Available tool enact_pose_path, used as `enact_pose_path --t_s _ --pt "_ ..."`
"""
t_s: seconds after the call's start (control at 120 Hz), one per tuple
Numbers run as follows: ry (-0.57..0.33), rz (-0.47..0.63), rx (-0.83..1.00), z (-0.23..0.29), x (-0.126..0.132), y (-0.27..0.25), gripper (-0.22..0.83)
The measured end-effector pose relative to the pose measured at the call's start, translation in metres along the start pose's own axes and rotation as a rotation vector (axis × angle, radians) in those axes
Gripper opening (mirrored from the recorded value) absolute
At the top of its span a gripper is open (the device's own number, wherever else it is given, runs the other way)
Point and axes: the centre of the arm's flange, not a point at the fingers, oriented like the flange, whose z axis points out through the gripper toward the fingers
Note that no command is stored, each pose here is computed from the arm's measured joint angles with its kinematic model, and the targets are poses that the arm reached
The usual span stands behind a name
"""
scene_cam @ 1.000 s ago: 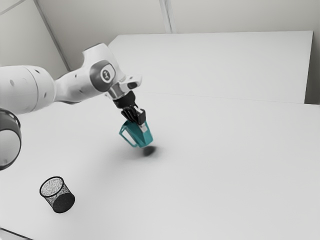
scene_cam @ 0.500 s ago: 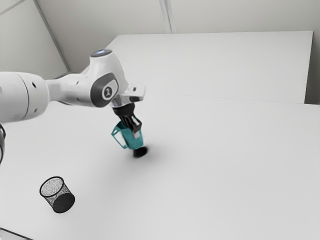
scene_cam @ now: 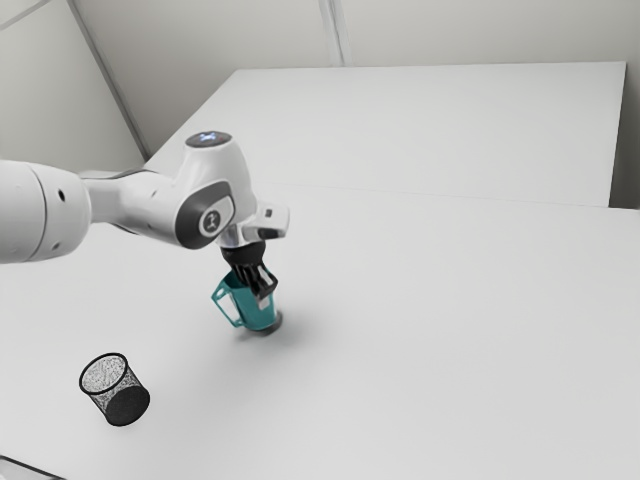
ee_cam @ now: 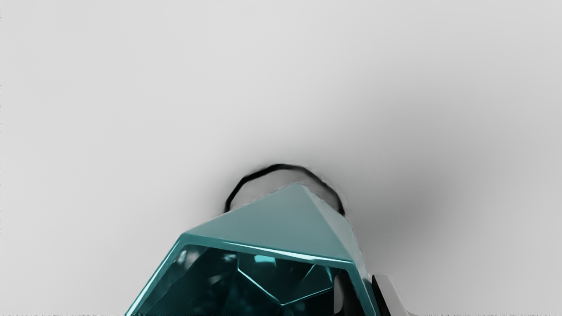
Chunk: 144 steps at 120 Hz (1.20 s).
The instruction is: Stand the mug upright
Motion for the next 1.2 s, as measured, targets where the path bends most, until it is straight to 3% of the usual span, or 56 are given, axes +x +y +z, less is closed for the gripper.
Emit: enact_pose_path --t_s 0.375,0.567,0.708,0.908,1.2 --pt "-0.025 -0.026 0.03 0.019 0.003 0.002 -0.16" --pt "-0.017 -0.04 0.025 0.016 0.003 0.0 0.24" --pt "0.006 -0.042 0.032 0.003 0.002 -0.001 0.42" --pt "0.061 -0.065 0.041 -0.028 0.009 -0.011 0.54" --pt "0.139 -0.13 0.062 -0.115 0.026 -0.031 0.6"
